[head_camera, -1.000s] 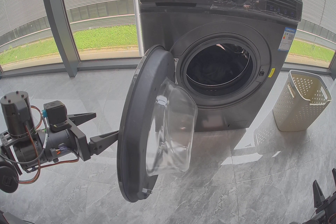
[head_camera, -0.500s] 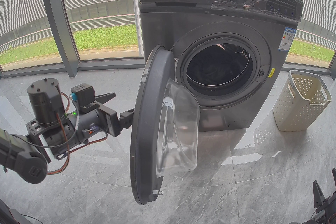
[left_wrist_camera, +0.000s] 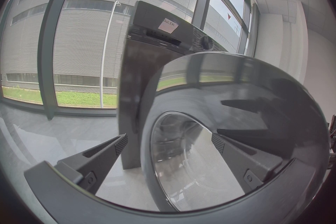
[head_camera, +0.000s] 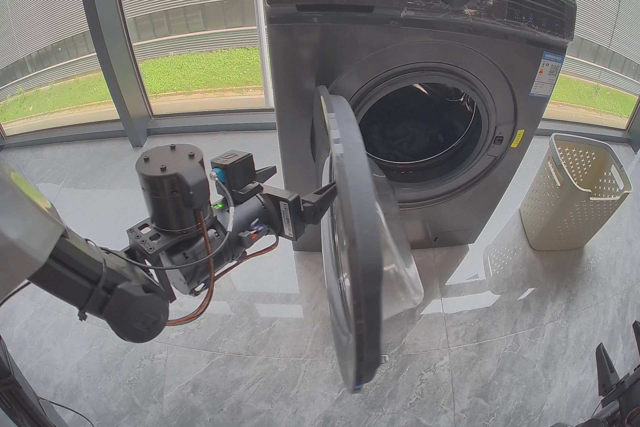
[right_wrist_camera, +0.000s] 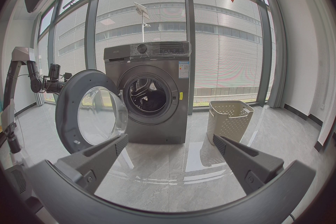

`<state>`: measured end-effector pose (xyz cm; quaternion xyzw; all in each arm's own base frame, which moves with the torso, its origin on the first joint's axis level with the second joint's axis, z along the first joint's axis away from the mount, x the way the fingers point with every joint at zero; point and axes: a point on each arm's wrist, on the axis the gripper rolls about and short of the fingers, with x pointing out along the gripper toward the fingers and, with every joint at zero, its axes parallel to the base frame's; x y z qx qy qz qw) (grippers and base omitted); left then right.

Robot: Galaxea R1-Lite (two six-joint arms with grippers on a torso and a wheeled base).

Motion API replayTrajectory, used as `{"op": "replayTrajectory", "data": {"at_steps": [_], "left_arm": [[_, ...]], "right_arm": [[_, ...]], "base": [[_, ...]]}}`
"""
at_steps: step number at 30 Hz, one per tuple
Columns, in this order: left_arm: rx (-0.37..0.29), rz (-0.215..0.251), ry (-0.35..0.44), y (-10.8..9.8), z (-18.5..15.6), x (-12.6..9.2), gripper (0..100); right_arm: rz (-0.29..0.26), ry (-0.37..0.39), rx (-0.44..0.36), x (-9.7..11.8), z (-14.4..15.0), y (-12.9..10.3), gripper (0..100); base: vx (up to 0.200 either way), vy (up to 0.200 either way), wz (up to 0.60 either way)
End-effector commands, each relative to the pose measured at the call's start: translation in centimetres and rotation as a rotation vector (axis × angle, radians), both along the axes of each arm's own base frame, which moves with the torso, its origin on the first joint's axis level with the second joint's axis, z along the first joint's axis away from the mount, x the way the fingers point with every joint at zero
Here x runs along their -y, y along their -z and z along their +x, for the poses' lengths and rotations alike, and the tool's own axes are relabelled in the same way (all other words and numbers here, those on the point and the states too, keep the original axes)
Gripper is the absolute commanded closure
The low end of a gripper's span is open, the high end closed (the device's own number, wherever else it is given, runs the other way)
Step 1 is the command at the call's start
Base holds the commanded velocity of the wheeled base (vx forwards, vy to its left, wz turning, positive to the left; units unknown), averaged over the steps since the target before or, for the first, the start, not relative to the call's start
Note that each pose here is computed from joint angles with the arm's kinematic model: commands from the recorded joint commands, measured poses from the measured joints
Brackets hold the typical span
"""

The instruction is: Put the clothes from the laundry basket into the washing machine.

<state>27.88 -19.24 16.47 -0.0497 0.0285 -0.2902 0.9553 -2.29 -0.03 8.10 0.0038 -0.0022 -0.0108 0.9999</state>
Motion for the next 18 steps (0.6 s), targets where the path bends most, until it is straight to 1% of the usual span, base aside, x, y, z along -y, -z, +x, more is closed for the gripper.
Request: {"op": "replayTrajectory", "data": {"at_steps": [1, 3, 4, 5, 6, 9, 10, 11, 15, 18], "left_arm": [[-0.006, 0.001, 0.019, 0.9, 1.0, 2.2, 0], [-0.003, -0.003, 0.033, 1.1, 1.4, 3.2, 0], [-0.001, -0.004, 0.033, 1.1, 1.5, 3.3, 0], [0.002, -0.004, 0.042, 1.5, 1.8, 4.3, 0], [0.004, -0.006, 0.047, 1.6, 1.9, 4.7, 0], [0.003, -0.005, 0.058, 2.2, 2.4, 5.8, 0], [0.003, -0.005, 0.058, 2.2, 2.4, 5.8, 0], [0.013, -0.011, 0.061, 2.2, 2.9, 6.4, 0], [0.036, -0.031, 0.062, 1.1, 3.9, 7.2, 0], [0.032, -0.039, 0.064, 0.7, 4.1, 7.5, 0]], "right_arm": [[0.000, 0.001, -0.004, 0.0, 0.0, 0.5, 0], [0.000, 0.001, -0.004, 0.0, 0.0, 0.5, 0], [0.000, 0.000, -0.004, 0.0, 0.0, 0.5, 0], [0.000, 0.000, -0.004, 0.0, 0.0, 0.5, 0], [0.000, 0.001, -0.004, 0.0, 0.0, 0.5, 0], [0.000, 0.001, -0.004, 0.0, 0.0, 0.5, 0], [0.000, 0.001, -0.004, 0.0, 0.0, 0.5, 0], [0.000, 0.000, -0.004, 0.0, 0.0, 0.5, 0], [0.000, 0.000, -0.004, 0.0, 0.0, 0.5, 0], [0.000, 0.000, -0.004, 0.0, 0.0, 0.5, 0]], "base": [[0.000, 0.000, 0.00], [0.000, 0.000, 0.00], [0.000, 0.000, 0.00], [0.000, 0.000, 0.00], [0.000, 0.000, 0.00], [0.000, 0.000, 0.00], [0.000, 0.000, 0.00], [0.000, 0.000, 0.00], [0.000, 0.000, 0.00], [0.000, 0.000, 0.00]]}}
